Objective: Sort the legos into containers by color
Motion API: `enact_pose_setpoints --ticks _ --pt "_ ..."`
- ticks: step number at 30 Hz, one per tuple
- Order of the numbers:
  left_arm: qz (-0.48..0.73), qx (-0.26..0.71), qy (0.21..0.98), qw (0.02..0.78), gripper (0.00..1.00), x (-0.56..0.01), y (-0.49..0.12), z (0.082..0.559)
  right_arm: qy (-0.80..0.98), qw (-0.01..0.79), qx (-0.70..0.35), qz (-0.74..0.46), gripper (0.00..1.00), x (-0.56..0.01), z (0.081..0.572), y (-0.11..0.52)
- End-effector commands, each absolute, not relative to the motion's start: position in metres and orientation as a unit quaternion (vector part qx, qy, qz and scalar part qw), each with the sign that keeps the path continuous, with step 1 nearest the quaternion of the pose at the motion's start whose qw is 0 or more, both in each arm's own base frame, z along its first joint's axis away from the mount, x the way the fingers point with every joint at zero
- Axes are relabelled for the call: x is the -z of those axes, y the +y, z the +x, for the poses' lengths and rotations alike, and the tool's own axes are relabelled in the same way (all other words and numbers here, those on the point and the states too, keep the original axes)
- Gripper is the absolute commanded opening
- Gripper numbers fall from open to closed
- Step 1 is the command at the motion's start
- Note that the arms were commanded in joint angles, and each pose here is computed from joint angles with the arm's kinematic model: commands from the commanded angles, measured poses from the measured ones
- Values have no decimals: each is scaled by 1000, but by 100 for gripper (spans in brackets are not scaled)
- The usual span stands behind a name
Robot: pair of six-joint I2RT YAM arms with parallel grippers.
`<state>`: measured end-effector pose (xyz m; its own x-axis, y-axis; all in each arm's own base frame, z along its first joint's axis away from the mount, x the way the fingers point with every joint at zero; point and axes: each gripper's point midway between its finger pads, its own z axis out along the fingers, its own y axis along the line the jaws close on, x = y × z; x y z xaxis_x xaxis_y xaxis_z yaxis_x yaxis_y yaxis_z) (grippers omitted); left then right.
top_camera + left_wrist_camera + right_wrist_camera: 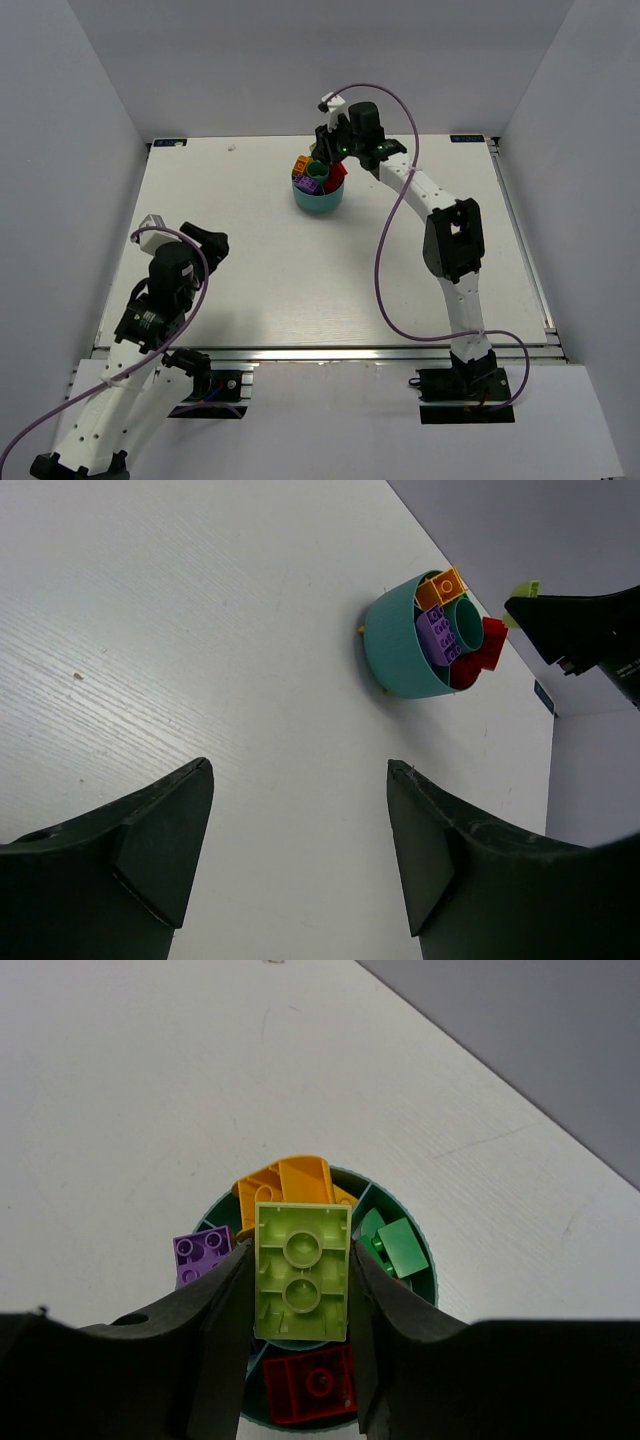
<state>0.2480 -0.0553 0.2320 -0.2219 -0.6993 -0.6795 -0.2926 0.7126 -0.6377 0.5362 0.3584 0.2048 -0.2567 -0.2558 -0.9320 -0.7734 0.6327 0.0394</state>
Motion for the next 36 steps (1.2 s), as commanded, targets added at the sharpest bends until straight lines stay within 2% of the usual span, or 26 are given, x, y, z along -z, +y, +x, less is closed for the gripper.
enact_pose_setpoints --ticks 1,9,16,26,29,30,36 --pt "-322 200 759 529 79 -231 -61 252 737 510 -265 -355 7 -212 532 362" --pt "-319 201 762 526 80 -226 -63 254 742 494 -259 -372 14 -192 529 360" --pt "-320 202 763 524 80 -224 -64 255 743 493 -251 -376 32 -183 534 361" --pt "-320 203 764 523 80 -224 -65 255 738 497 -253 -379 42 -182 537 364" --pt "-320 203 763 523 80 -225 -65 255 733 503 -255 -382 50 -190 536 366" --pt "-320 204 762 525 80 -227 -65 255 730 503 -257 -384 56 -192 535 366" --pt "-319 209 760 526 80 -229 -66 256 713 516 -267 -393 68 -215 525 370"
